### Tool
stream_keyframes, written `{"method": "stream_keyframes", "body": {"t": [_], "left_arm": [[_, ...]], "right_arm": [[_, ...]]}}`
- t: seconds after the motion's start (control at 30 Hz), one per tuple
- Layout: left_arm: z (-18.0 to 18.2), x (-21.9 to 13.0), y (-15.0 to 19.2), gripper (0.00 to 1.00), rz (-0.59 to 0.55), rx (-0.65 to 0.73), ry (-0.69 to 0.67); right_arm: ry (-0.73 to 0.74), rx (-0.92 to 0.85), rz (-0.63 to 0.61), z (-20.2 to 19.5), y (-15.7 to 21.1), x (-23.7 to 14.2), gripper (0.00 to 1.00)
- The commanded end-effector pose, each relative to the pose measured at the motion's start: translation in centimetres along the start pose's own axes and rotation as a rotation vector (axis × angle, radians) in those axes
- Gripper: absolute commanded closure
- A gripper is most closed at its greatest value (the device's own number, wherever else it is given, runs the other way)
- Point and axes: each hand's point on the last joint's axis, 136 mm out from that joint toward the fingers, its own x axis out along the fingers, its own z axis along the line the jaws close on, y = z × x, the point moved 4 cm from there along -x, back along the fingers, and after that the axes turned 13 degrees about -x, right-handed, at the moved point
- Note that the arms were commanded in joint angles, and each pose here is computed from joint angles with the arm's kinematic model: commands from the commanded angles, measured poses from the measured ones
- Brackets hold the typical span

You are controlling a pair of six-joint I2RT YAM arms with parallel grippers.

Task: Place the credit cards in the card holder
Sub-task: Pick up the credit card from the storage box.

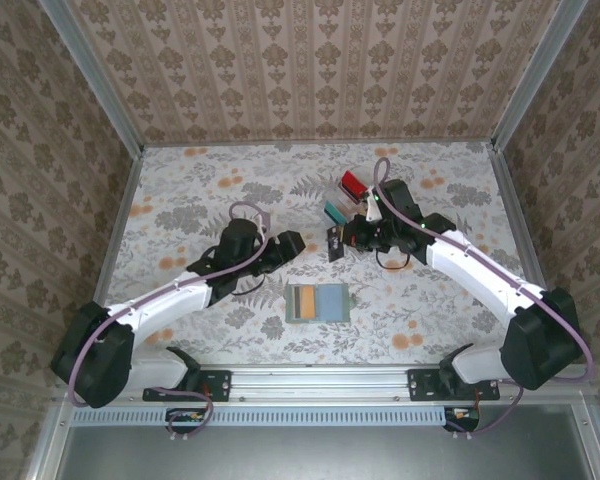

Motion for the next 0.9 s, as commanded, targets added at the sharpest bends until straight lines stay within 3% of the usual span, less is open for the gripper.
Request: {"method": "stream_keyframes", "body": {"t": [0.0,0.2,0.67,0.87], "left_arm": [[-2.9,0.1,0.4,0.29,0.068,0.007,0.143],[-3.6,0.2,0.6,0.36,0.09,-0.017,0.208],[-3.7,-0.3,0.7,0.54,0.086,-0.022,0.221],[-3.5,-0.4,0.7,0.79,0.077,-0.02,0.215]], "right_arm": [[-0.239,0.072,-0.044,3.4,-0.8,-0.6,1.0],[-0.303,0.118,-0.051,3.6,-0.4,-0.2,1.0],[-0.388,0.179,-0.058,3.8,-0.1,0.6,1.0],[-0.347,0.195,-0.022,2.7,0.8,1.7,1.0]]}}
